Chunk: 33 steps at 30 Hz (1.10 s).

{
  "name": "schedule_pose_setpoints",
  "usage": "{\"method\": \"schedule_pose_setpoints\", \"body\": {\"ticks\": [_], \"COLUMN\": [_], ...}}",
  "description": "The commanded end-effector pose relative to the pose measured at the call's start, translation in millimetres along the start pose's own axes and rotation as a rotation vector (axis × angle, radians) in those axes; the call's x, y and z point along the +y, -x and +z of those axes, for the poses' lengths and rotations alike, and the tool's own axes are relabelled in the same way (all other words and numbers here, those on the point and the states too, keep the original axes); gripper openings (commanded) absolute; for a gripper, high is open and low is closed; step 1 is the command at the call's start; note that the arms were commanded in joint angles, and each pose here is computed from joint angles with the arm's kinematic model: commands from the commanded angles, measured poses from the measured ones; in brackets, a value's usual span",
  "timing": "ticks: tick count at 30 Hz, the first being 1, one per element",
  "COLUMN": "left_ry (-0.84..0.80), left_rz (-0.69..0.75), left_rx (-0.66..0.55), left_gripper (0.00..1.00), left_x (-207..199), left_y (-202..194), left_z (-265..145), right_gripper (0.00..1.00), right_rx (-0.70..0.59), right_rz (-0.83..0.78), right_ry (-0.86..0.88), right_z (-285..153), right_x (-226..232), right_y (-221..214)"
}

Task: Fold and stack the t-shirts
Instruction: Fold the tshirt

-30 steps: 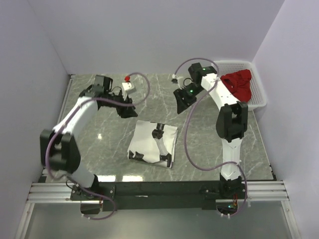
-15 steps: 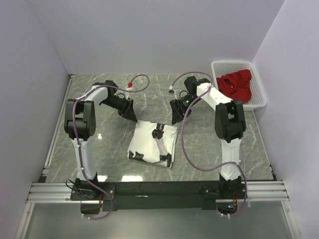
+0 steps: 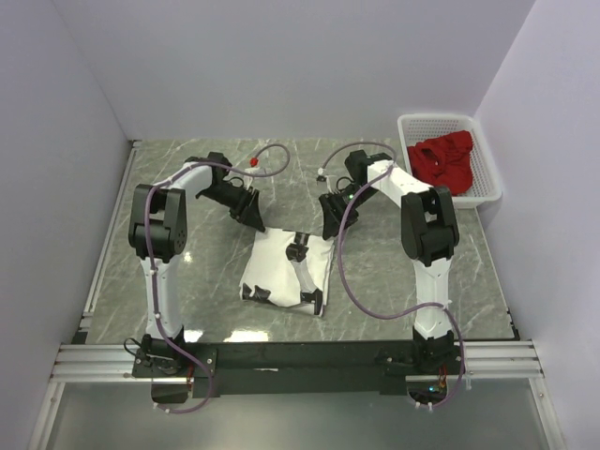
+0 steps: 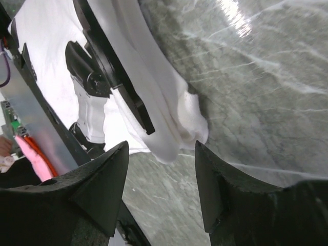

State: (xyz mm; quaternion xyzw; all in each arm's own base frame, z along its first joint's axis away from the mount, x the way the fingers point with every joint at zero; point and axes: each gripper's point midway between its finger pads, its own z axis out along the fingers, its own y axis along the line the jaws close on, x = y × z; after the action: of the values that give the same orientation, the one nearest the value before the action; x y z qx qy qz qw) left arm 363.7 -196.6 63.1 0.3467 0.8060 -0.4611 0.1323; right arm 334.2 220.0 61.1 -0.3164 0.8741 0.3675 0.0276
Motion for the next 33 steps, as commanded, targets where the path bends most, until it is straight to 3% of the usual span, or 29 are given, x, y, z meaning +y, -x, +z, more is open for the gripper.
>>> {"method": "schedule_pose_setpoints", "body": {"ticks": [1, 4, 8, 10, 11, 13, 15, 22, 26, 33], "left_ry": [-0.005, -0.016, -0.028, -0.03, -0.028, -0.024, -0.01, 0.076, 0.152, 0.308], "left_rz": [0.023, 0.021, 0.033, 0.046, 0.047, 0.042, 0.042, 0.072, 0.032, -0.062], "left_rx": [-0.011, -0.009, -0.001, 0.002, 0.002, -0.017, -0.041, -0.119, -0.139, -0.143], "left_gripper": [0.61, 0.55, 0.36, 0.26, 0.1, 0.01, 0.01, 0.01, 0.01, 0.01], "left_x": [0, 0, -5, -9, -10, -14, -15, -13, 12, 74], "left_y": [5, 4, 3, 3, 4, 9, 14, 40, 45, 55], "left_z": [6, 8, 5, 3, 1, -7, -14, -34, -29, -21], "right_gripper": [0.61, 0.57, 0.49, 0.38, 0.33, 0.19, 0.0, 0.0, 0.0, 0.0], "right_rx": [0.021, 0.027, 0.044, 0.048, 0.047, 0.043, 0.029, 0.024, 0.026, -0.05], "right_rz": [-0.01, -0.009, -0.008, -0.009, -0.009, -0.022, -0.036, -0.026, 0.003, 0.028], "right_ry": [0.049, 0.063, 0.058, 0.052, 0.043, 0.019, -0.01, -0.104, -0.223, -0.387], "right_z": [4, 6, 7, 6, 4, 0, -7, -31, -28, -25], "right_x": [15, 19, 21, 20, 20, 19, 17, 1, -31, -87], "right_y": [-7, -12, -19, -20, -20, -17, -11, -13, -13, 43]}}
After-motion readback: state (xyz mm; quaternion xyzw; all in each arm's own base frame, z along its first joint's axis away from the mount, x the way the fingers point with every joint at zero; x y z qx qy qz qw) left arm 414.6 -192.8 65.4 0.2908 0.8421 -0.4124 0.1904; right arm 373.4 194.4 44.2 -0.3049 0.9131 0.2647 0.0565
